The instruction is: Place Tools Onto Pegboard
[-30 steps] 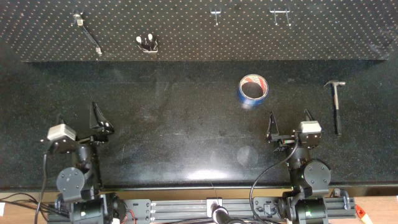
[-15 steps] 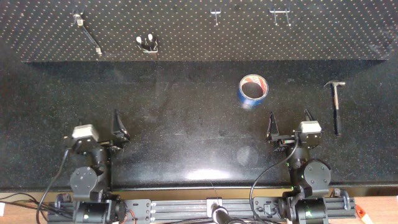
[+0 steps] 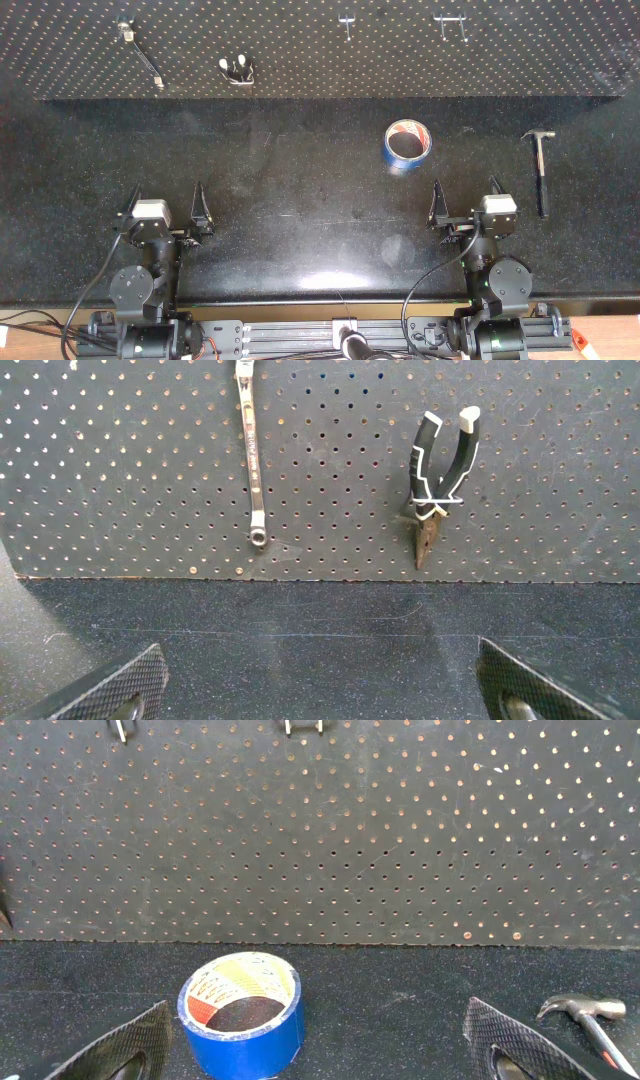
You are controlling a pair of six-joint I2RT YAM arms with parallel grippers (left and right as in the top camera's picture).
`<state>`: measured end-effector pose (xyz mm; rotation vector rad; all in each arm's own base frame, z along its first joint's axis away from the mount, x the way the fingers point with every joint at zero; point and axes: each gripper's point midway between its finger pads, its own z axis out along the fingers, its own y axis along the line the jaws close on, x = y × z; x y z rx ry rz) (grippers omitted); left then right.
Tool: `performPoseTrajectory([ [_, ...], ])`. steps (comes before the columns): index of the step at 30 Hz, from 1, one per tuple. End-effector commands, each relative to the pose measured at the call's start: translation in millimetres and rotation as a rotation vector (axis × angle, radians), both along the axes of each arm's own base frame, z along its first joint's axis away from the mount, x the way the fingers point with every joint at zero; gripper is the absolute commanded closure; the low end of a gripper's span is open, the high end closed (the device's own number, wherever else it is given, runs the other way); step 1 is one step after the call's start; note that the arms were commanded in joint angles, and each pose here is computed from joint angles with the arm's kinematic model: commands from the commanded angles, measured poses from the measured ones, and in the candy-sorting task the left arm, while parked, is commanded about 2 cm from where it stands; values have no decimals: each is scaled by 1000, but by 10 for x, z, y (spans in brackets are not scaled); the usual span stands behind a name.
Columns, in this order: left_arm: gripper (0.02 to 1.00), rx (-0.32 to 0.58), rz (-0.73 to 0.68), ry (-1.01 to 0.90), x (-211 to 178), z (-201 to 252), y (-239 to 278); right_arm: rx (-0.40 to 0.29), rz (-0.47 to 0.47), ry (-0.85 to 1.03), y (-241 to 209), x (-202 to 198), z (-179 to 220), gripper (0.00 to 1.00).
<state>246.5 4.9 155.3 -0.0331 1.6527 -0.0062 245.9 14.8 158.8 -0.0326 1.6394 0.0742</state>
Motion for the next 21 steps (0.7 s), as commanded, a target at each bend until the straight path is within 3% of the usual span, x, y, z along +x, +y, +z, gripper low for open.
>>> performPoseTrajectory([
  [1,23,12,-28,-5,-6,6,-49,-11,7,0,14,-2,-13,53],
  [18,23,12,-66,-4,-7,3,-143,-10,3,0,4,-2,-13,53],
  [21,23,12,-65,-4,-7,3,-142,31,5,-7,9,19,142,53],
])
